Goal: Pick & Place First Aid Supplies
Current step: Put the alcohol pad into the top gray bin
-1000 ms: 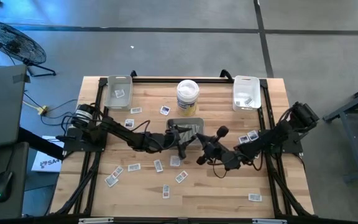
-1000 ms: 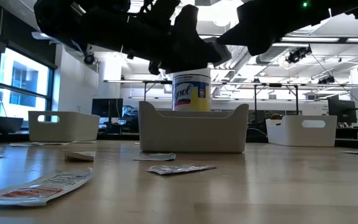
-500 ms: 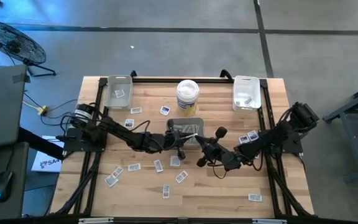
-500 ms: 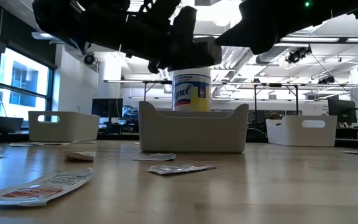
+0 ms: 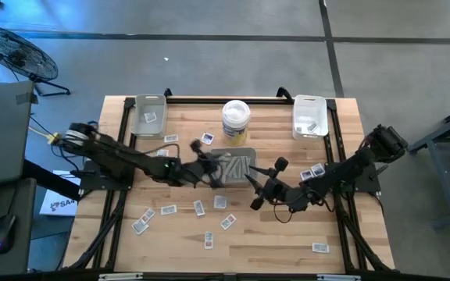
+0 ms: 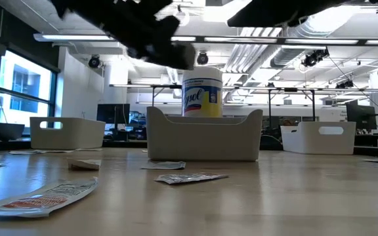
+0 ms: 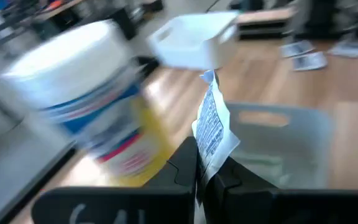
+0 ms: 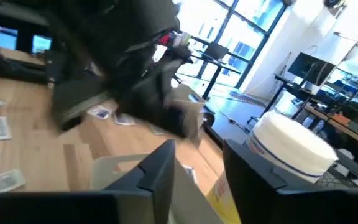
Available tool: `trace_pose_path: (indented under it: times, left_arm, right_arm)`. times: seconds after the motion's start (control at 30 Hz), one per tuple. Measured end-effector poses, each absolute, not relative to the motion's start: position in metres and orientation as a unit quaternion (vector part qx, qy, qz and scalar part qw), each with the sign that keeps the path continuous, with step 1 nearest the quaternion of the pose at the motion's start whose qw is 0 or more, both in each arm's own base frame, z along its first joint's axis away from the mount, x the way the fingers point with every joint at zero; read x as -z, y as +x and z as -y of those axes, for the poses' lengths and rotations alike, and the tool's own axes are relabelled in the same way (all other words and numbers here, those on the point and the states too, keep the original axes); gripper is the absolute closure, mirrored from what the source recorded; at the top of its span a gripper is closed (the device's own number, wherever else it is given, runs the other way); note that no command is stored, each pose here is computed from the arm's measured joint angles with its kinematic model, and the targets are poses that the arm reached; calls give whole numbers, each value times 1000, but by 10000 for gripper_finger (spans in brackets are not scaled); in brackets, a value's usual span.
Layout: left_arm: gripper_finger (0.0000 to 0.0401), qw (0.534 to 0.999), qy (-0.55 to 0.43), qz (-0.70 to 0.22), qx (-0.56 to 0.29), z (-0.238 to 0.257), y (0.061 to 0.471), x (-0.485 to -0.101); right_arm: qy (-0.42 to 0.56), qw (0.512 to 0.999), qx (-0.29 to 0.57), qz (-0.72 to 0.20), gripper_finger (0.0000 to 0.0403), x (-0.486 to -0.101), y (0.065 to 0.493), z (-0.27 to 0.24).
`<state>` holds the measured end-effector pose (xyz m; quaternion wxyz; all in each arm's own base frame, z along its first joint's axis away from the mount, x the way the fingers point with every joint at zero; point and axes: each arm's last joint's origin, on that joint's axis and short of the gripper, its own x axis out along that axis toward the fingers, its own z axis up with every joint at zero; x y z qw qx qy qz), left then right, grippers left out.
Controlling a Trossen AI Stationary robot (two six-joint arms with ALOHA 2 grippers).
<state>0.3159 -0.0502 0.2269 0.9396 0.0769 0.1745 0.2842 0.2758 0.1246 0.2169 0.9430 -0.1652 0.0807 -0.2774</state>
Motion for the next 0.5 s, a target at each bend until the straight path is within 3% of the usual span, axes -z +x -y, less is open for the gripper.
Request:
trace_pose_path:
  times: [0.2,0.5]
  left_arm:
    - [400,905,49,-213,-366,34,259,-263]
    - [401,777,-67,-317,-540,-49,187,-267]
  right_arm:
    - [-155,946,260,-116,241,-204,272,-128]
    - [-118,949,246,-155,253,-191,272,-121]
